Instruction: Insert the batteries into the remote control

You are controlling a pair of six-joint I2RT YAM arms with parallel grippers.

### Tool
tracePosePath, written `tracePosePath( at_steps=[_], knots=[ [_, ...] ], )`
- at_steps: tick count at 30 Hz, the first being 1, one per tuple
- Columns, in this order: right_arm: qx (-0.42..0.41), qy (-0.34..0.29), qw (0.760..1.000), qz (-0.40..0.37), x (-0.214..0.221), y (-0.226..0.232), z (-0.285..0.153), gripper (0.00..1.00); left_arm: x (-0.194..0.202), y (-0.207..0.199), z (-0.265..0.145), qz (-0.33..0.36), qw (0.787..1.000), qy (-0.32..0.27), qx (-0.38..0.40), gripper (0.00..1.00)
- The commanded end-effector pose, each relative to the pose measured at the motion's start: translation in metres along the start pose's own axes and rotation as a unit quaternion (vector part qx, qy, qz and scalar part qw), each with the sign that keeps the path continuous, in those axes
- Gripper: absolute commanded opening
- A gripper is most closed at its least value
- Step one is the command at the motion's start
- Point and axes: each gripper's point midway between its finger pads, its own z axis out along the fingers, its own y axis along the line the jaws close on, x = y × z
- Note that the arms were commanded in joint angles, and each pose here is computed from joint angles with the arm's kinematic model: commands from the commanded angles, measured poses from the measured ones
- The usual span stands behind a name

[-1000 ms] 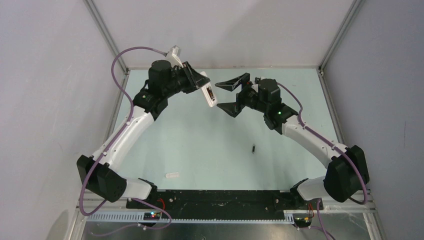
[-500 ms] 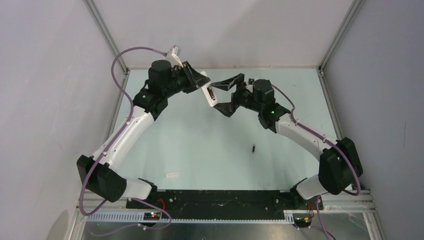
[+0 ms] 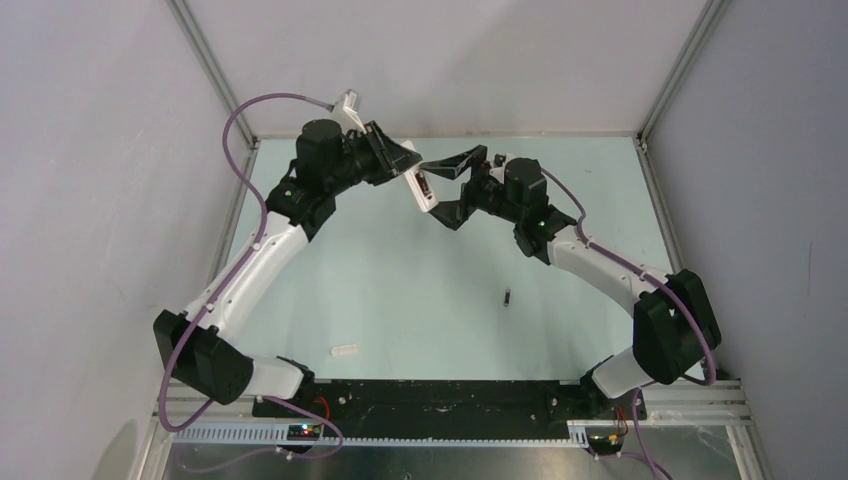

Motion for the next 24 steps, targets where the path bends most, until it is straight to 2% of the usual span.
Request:
tracePosePath(
  at_steps=[1, 5, 8, 12, 19, 21, 24],
  knots=[
    [-0.027, 0.015, 0.999, -0.008, 0.005, 0.015, 0.000, 0.91, -0.018, -0.032, -0.017, 0.013, 0.998, -0.030, 0.047, 0.00],
    [-0.026, 0.019, 0.999, -0.005, 0.006, 0.014, 0.001, 0.80, -0.017, -0.032, -0.018, 0.014, 0.998, -0.029, 0.048, 0.00],
    [-0.028, 0.021, 0.999, -0.009, 0.006, 0.014, 0.002, 0.69, -0.017, -0.033, -0.020, 0.015, 0.998, -0.029, 0.049, 0.00],
    [-0.031, 0.023, 0.999, -0.010, 0.007, 0.015, 0.002, 0.59, -0.017, -0.033, -0.021, 0.015, 0.998, -0.030, 0.049, 0.00],
    [-0.034, 0.030, 0.999, -0.020, 0.010, 0.014, 0.004, 0.52, -0.018, -0.036, -0.022, 0.004, 0.998, -0.031, 0.052, 0.00],
    [-0.038, 0.032, 0.998, -0.028, 0.011, 0.015, 0.004, 0.48, -0.018, -0.040, -0.023, -0.007, 0.998, -0.028, 0.057, 0.00],
    [-0.040, 0.024, 0.998, -0.047, 0.010, 0.015, 0.001, 0.48, -0.016, -0.046, -0.024, -0.029, 0.997, -0.015, 0.069, 0.00]
  ],
)
